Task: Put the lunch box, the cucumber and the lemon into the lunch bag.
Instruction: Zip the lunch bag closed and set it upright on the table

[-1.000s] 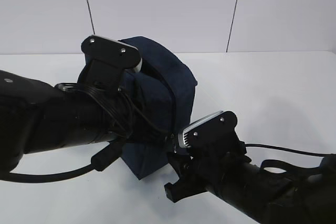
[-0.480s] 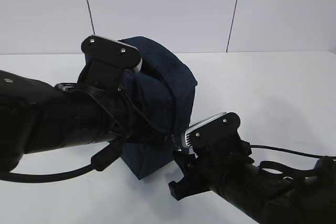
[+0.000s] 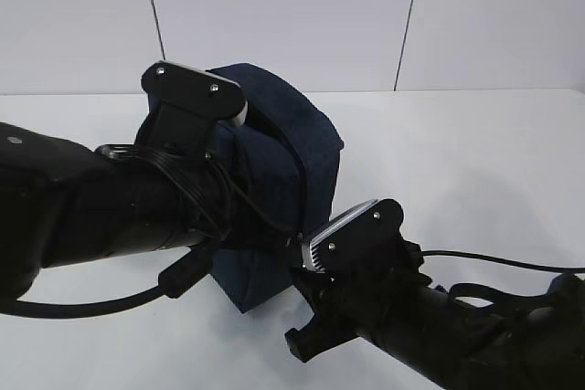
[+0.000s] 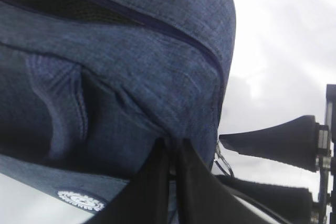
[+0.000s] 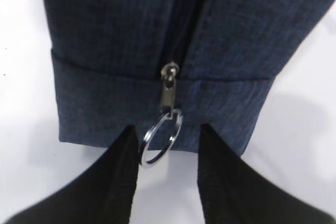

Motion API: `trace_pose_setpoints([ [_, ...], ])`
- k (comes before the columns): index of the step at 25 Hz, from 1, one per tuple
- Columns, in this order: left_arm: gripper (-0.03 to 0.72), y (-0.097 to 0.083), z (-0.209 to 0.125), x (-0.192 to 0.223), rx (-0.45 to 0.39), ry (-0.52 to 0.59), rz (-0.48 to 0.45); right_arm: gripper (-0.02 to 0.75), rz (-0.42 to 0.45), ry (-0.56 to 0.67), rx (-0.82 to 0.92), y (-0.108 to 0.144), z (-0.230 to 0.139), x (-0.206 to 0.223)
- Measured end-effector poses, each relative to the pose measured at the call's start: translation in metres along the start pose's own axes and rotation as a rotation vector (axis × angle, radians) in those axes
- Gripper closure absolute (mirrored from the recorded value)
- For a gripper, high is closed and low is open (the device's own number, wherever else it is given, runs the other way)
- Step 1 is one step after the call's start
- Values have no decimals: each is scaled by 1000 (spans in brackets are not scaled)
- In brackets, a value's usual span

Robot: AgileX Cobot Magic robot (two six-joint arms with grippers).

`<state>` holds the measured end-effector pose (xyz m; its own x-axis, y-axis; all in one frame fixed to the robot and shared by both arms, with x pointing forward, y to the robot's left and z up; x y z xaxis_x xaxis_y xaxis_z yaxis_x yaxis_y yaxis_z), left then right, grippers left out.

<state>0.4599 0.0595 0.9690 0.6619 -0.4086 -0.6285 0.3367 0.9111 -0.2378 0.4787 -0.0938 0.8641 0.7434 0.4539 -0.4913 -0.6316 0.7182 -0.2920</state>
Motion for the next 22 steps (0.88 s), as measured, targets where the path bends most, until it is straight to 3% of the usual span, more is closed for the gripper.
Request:
trace_pose_setpoints([
  [6, 695, 0, 0, 0, 0, 0, 0, 507, -12, -30, 0, -1, 5, 2],
  [22, 695, 0, 0, 0, 0, 0, 0, 509, -47, 12, 42, -3, -3, 8],
])
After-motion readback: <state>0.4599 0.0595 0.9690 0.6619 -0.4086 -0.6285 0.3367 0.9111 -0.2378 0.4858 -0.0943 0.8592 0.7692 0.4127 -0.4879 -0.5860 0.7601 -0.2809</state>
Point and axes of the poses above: a point on each arm's last joint axis where the gripper is mounted, x pointing out along that axis toward the gripper, y along the wrist's bending axis when the last joint is at zero, z = x × y, the point moved 2 cm from there along x, pointing out along that axis toward the gripper, and after that the axes turned 15 degrees about -x, right-handed, at the moved point
